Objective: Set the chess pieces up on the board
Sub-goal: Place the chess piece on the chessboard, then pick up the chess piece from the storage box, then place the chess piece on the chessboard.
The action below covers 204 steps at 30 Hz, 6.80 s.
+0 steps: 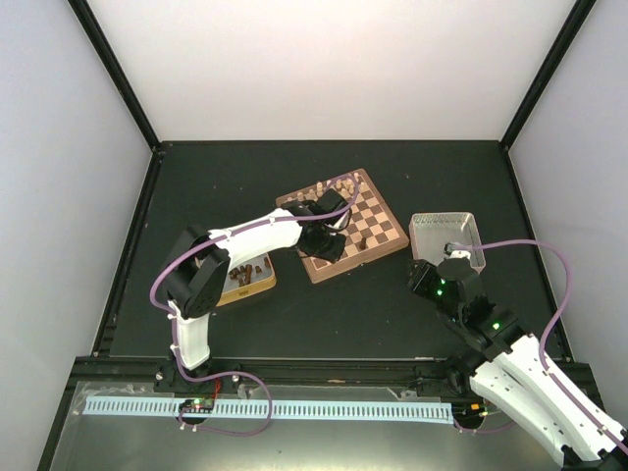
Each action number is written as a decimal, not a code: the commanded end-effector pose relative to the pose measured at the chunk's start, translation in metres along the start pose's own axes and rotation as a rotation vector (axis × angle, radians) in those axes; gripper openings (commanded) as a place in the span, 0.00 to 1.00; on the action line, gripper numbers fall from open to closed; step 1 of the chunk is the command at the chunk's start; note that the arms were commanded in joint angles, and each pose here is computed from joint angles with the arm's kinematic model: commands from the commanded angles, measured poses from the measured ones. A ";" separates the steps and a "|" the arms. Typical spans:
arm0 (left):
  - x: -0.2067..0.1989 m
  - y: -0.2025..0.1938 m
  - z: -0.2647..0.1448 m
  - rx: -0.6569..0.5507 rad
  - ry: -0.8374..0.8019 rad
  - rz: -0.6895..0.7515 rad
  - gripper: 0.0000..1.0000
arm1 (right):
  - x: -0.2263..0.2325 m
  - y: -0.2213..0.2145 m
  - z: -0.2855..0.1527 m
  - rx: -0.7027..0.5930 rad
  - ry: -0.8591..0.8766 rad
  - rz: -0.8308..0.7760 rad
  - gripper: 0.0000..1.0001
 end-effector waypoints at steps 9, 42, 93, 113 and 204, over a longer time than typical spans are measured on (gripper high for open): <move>-0.016 0.030 0.009 -0.067 -0.031 0.033 0.10 | -0.003 0.000 0.002 -0.017 -0.016 -0.004 0.55; -0.020 0.025 0.010 0.010 -0.053 0.026 0.17 | 0.002 0.000 0.011 0.005 -0.013 -0.015 0.55; 0.184 -0.081 -0.108 -0.203 0.273 -0.495 0.48 | 0.066 0.025 0.076 0.173 0.007 -0.146 0.49; 0.226 -0.074 -0.056 -0.190 0.340 -0.613 0.41 | 0.063 0.005 0.084 0.253 0.098 -0.203 0.46; -0.011 -0.006 0.010 -0.140 0.211 -0.044 0.10 | 0.033 0.013 0.049 0.057 0.005 -0.140 0.46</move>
Point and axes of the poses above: each gripper's point midway between its finger pads, its own z axis out along the fingers, its own x axis along the line the jaws close on, y = z × x, the point moved 8 cm from there along -z, back along the fingers, and after that the axes turned 4 degrees about -z, right-handed, at the moved point
